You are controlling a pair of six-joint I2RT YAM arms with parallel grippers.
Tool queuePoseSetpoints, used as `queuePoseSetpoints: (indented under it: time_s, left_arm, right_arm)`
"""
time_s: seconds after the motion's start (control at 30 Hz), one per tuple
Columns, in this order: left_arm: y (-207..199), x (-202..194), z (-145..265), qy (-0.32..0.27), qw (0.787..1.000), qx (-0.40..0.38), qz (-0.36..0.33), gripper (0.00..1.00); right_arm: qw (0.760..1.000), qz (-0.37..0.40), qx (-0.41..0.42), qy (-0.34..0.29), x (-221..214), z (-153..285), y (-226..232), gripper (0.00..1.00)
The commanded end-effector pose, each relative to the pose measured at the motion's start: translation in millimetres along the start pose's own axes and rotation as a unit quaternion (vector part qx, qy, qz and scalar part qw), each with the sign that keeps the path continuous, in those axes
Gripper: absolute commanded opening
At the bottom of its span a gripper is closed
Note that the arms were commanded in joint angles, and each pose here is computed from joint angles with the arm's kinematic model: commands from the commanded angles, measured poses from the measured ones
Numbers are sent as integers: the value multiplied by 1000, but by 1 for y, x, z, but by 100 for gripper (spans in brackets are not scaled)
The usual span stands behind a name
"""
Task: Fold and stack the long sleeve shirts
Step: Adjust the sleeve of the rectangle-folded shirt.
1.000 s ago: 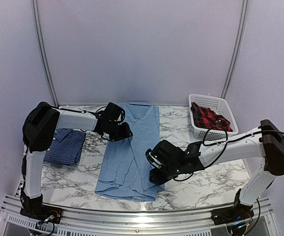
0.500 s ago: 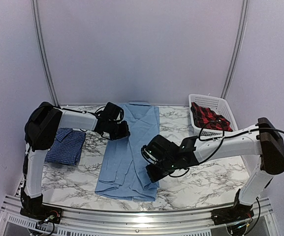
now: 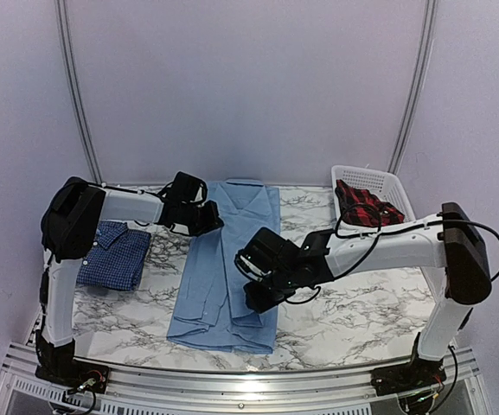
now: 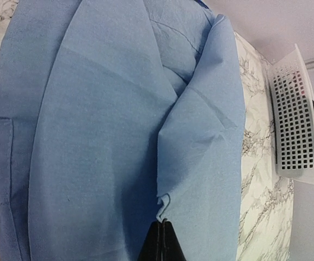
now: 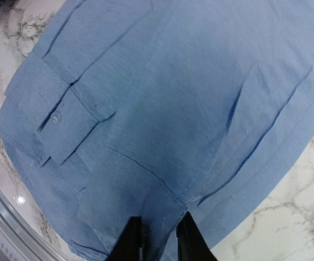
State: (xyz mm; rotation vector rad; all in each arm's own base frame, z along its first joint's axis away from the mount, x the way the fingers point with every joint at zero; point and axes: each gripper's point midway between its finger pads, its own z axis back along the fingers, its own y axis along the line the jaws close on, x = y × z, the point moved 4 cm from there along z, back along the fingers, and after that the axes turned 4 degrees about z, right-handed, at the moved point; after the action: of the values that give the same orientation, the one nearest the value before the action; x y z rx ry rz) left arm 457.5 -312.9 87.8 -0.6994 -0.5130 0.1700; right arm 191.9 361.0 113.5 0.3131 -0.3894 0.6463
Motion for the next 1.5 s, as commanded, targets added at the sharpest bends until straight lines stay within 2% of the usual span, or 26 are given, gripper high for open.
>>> queuePoseSetpoints:
  time_s: [0.0,0.07,0.13,0.23,0.33,0.47,0.6,0.87,1.0,1.3,1.47]
  left_arm:
    - [-1,10,-11,11,999,-28,11,4]
    - [1,8,-12,18,999,-28,12,21]
    - [2,8,-9,17,999,-25,9,31]
    - [1,13,0,6,1000,-19,3,42]
    - [-1,21,15,-11,1000,-8,-8,49]
    - [-6,25,36,-26,999,-2,-21,50]
    - [-5,15,59,-17,1000,4,-24,49]
    - [2,-24,90,17,999,1,-39,48]
    - [-6,-50,95,52,997,-18,-53,46]
    - [-16,-87,99,94,993,-22,-74,43]
    - [-24,-108,98,121,988,-31,-87,38]
  right_arm:
    - [999,3,29,24,-5,-6,12,39]
    - [999,0,34,12,-1,1,13,53]
    - [999,0,33,-7,6,10,14,60]
    - [999,-8,20,-33,15,20,9,61]
    - [998,-28,17,-48,19,25,-3,53]
    - [996,-43,31,-67,25,25,-13,35]
    - [997,-32,49,-45,17,12,-9,25]
    - [998,-27,59,-23,-3,-11,-10,28]
    - [998,-28,52,-21,-9,-15,-12,29]
    - [1000,-6,10,-21,-13,-26,-9,41]
    - [1000,-6,-1,-12,-21,-36,-11,44]
